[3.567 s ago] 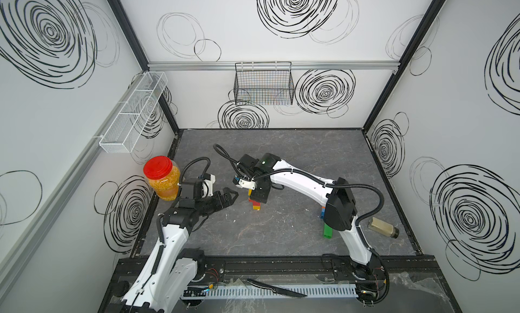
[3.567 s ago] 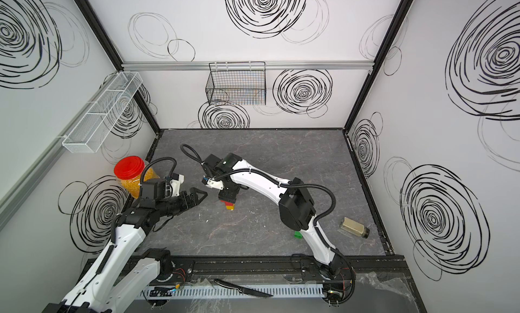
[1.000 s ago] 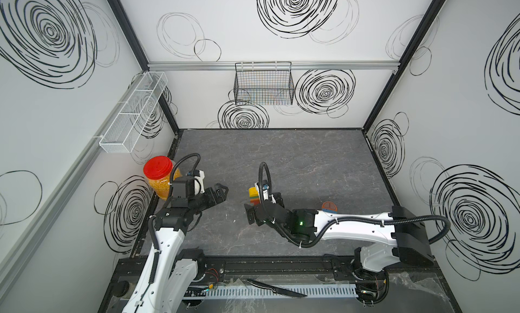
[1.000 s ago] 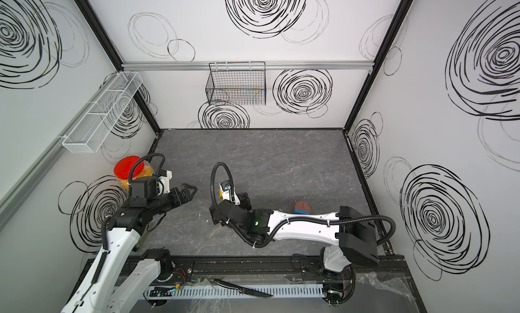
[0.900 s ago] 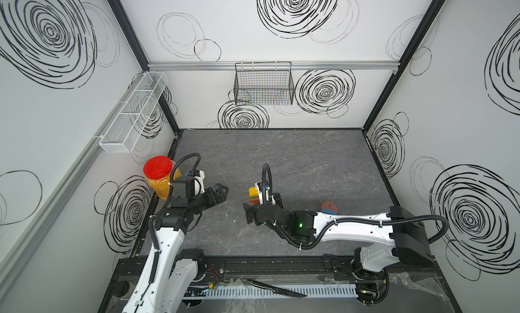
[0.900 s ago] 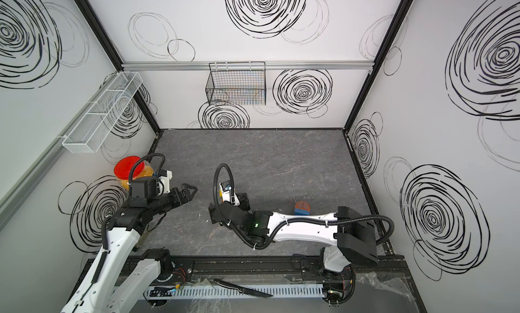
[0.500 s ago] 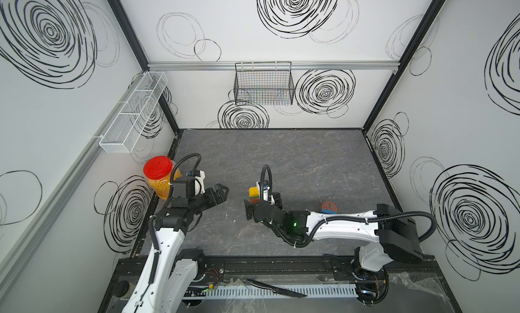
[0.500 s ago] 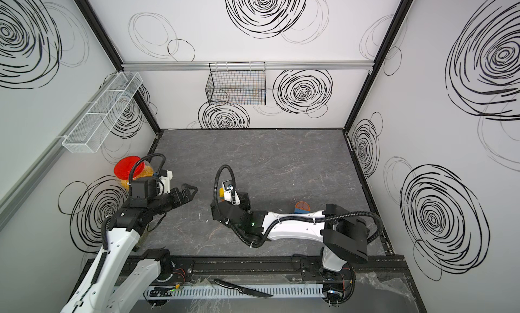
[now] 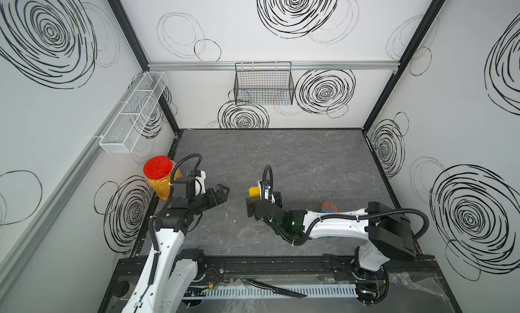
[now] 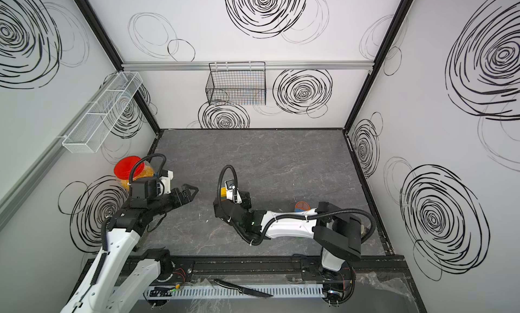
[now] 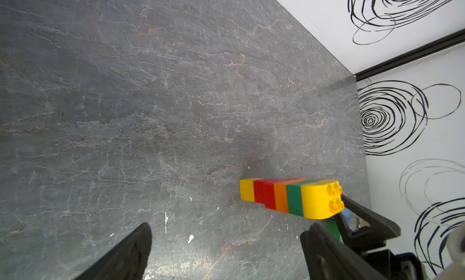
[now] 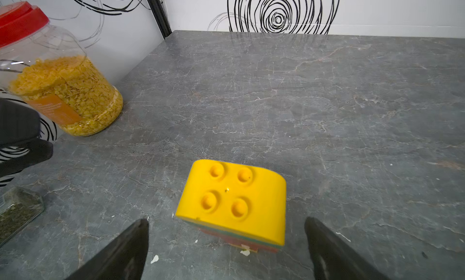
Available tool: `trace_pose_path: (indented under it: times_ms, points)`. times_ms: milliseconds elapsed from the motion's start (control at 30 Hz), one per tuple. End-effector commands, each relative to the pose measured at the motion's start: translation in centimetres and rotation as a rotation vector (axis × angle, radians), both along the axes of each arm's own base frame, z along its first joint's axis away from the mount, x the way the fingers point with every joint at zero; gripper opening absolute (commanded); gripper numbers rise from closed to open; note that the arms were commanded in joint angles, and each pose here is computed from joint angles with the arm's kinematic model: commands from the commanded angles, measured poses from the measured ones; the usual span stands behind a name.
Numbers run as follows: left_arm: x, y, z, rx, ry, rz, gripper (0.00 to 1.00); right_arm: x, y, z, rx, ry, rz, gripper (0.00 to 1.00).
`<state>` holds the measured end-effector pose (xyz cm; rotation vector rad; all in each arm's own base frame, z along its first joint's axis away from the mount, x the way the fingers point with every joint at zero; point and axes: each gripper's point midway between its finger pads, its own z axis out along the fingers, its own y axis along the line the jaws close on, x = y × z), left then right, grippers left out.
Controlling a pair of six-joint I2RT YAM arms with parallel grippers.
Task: Assemble an ice cream with lego
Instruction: Adjust the lego brick at the center of the board.
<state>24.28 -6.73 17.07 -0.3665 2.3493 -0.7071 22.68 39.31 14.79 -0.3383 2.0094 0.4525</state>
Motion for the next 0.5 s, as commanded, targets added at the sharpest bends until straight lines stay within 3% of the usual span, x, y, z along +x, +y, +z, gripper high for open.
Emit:
trace_pose_path:
  times_ms: [0, 467]
  points:
    - [0.1, -0.5, 0.2, -0.01, -0.018, -0.021, 0.99, 0.7, 0.1, 0.0, 0.016, -0.021, -0.019, 0.97]
    - [0.1, -0.6, 0.6, 0.0, -0.025, -0.031, 0.99, 1.9, -0.1, -0.9, 0.007, -0.015, -0.041, 0.84]
